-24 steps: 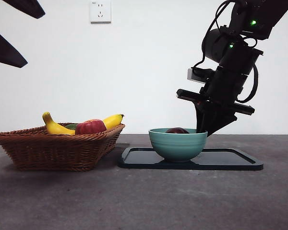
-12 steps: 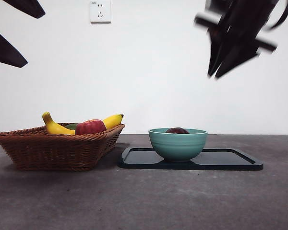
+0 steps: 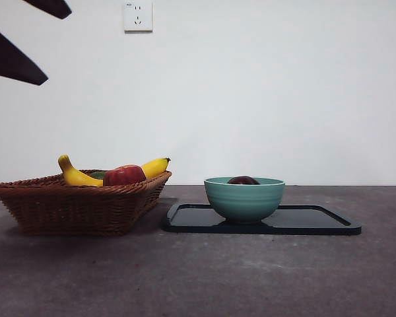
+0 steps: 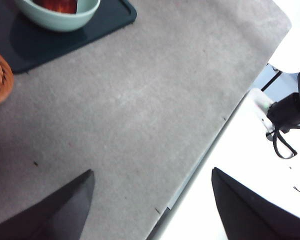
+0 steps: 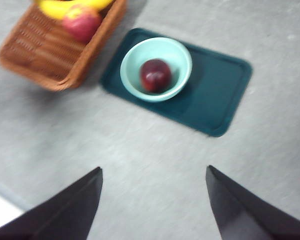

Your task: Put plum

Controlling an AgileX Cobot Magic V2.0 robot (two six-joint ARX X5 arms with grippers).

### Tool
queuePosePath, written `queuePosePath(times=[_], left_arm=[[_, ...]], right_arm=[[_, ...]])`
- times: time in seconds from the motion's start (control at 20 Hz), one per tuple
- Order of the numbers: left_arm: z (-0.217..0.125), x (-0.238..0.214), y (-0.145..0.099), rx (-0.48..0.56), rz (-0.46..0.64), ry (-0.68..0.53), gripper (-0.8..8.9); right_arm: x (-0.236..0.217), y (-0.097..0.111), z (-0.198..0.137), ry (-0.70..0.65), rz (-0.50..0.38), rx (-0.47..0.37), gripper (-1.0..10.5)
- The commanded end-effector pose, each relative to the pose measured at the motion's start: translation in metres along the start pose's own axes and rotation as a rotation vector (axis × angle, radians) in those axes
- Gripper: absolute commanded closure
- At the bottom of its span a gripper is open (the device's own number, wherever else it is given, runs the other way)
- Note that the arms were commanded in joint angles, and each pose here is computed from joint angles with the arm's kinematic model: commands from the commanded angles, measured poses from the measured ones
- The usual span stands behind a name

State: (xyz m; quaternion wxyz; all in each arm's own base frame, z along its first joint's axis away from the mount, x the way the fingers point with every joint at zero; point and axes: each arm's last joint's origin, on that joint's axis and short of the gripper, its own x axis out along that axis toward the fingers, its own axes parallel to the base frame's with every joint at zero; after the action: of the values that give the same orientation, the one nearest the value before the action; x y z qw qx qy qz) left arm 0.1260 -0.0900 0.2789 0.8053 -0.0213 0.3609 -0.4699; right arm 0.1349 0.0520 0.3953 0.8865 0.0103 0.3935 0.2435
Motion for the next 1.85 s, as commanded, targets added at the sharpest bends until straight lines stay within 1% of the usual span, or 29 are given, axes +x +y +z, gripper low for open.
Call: queuePosePath(times=[0.05,0.2,0.3,0.4,0.45,0.6,0.7,1.1,1.35,1.5,1.65,1.85], left_arm=[[0.001,0.000,-0.001,0.014,-0.008,-0.004,4.40],[0.001,0.000,-0.001,0.014,-0.008,-0.004,4.40],[0.001,0.000,-0.001,0.013,-0.008,-0.004,4.40],[0.001,0.000,-0.001,0.010,-0.008,-0.004,4.40],[0.001,0.000,-0.001,0.010,-0.008,-0.004,4.40],[0.001,0.000,-0.001,0.009,-0.008,-0.003,4.40],[0.001,0.000,-0.001,0.005,-0.008,-0.002,4.40],[0.001,0.000,-0.001,0.003,-0.008,-0.002,4.40],[0.006,0.002,-0.001,-0.069,-0.009,-0.019,4.40],[0.025,0.005,-0.002,-0.055,0.041,-0.051,4.40],[0.056,0.015,0.001,-0.047,0.098,-0.056,4.40],[0.103,0.043,0.012,-0.017,0.097,-0.046,4.41]], right_arm=[[-0.008,0.003,-0.014,-0.031,0.033,-0.022,6.1],[-0.008,0.001,-0.042,-0.045,0.035,-0.023,6.1],[-0.003,0.000,-0.061,-0.066,0.083,-0.028,6.1],[0.003,-0.001,-0.076,-0.089,0.137,-0.011,6.1],[0.007,-0.002,-0.083,-0.090,0.150,-0.001,6.1],[0.016,-0.005,-0.097,-0.067,0.152,0.009,6.1],[0.019,-0.005,-0.101,-0.059,0.170,0.010,6.1],[0.018,-0.005,-0.098,-0.082,0.173,0.003,6.1],[0.018,-0.005,-0.098,-0.081,0.176,0.009,6.1],[0.018,-0.005,-0.098,-0.081,0.176,0.010,6.1],[0.018,-0.005,-0.098,-0.081,0.176,0.010,6.1],[0.018,-0.005,-0.098,-0.080,0.176,0.011,6.1]])
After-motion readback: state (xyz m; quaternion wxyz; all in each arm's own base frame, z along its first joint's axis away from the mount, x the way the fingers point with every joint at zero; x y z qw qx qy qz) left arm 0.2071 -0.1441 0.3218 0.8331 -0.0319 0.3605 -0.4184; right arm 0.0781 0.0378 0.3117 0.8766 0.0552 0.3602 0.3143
